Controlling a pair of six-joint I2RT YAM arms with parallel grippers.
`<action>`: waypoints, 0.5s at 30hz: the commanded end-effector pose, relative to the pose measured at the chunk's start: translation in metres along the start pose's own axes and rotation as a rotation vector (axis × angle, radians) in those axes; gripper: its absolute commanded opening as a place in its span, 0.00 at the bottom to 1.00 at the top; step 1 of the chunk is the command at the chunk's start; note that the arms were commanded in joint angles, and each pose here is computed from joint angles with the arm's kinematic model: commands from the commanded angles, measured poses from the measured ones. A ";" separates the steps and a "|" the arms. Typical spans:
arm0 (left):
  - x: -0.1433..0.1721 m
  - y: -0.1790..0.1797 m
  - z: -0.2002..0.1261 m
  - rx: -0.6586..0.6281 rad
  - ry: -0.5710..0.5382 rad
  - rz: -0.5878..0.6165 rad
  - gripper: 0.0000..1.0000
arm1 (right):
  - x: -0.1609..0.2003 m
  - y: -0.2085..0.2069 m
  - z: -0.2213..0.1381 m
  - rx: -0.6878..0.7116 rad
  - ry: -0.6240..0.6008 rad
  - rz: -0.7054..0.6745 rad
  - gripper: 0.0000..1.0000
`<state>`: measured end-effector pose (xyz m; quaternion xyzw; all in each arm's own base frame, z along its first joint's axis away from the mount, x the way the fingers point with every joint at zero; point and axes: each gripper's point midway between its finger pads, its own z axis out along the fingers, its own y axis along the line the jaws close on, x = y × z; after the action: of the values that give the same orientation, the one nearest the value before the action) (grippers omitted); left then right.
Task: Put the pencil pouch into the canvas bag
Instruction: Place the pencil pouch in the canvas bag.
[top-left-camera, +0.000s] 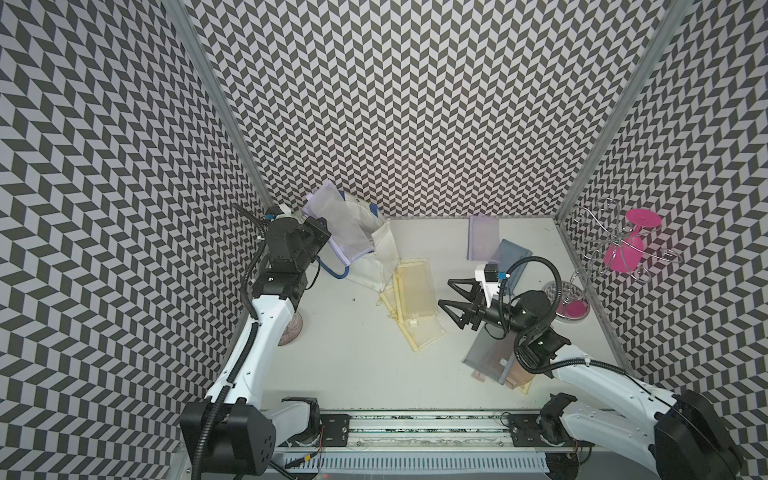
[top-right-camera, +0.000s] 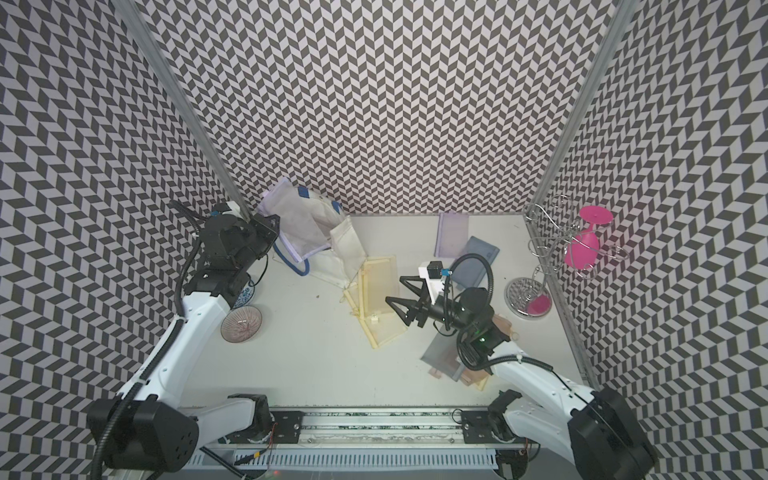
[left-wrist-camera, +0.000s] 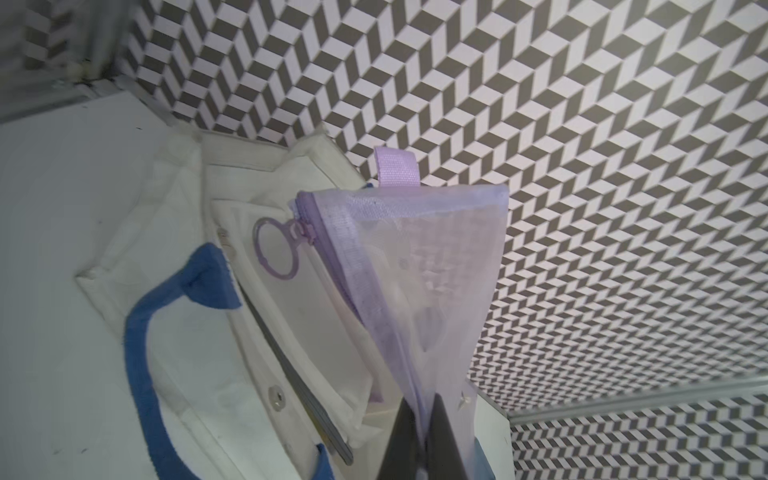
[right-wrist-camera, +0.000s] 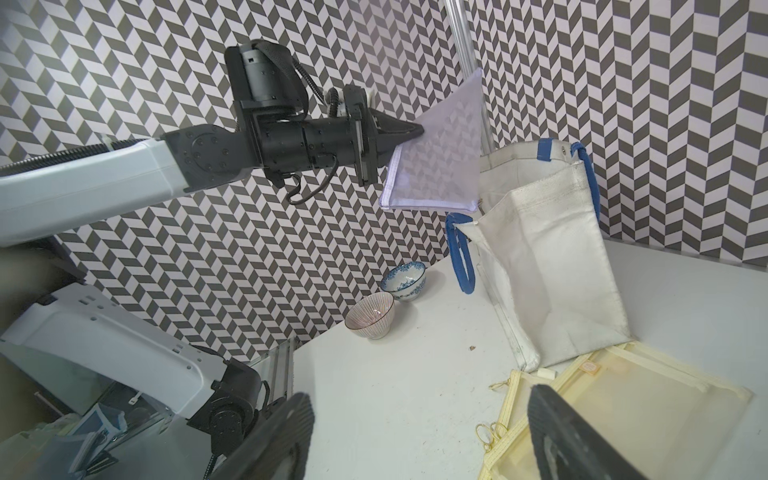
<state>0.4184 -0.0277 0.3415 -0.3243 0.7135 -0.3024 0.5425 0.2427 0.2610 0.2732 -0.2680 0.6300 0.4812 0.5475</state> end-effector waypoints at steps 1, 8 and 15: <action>-0.032 0.008 0.004 -0.088 -0.157 -0.057 0.07 | -0.012 0.002 -0.005 0.004 -0.050 -0.038 0.82; -0.024 0.033 0.039 -0.195 -0.163 -0.041 0.09 | -0.013 0.002 -0.006 0.004 -0.057 -0.044 0.81; 0.007 0.038 0.064 -0.241 -0.110 -0.010 0.16 | -0.014 0.000 -0.008 0.016 -0.066 -0.048 0.81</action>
<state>0.4715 -0.0122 0.2819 -0.4018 0.7235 -0.2063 0.5221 0.2449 0.2566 0.2721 -0.2621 0.6321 0.4755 0.5529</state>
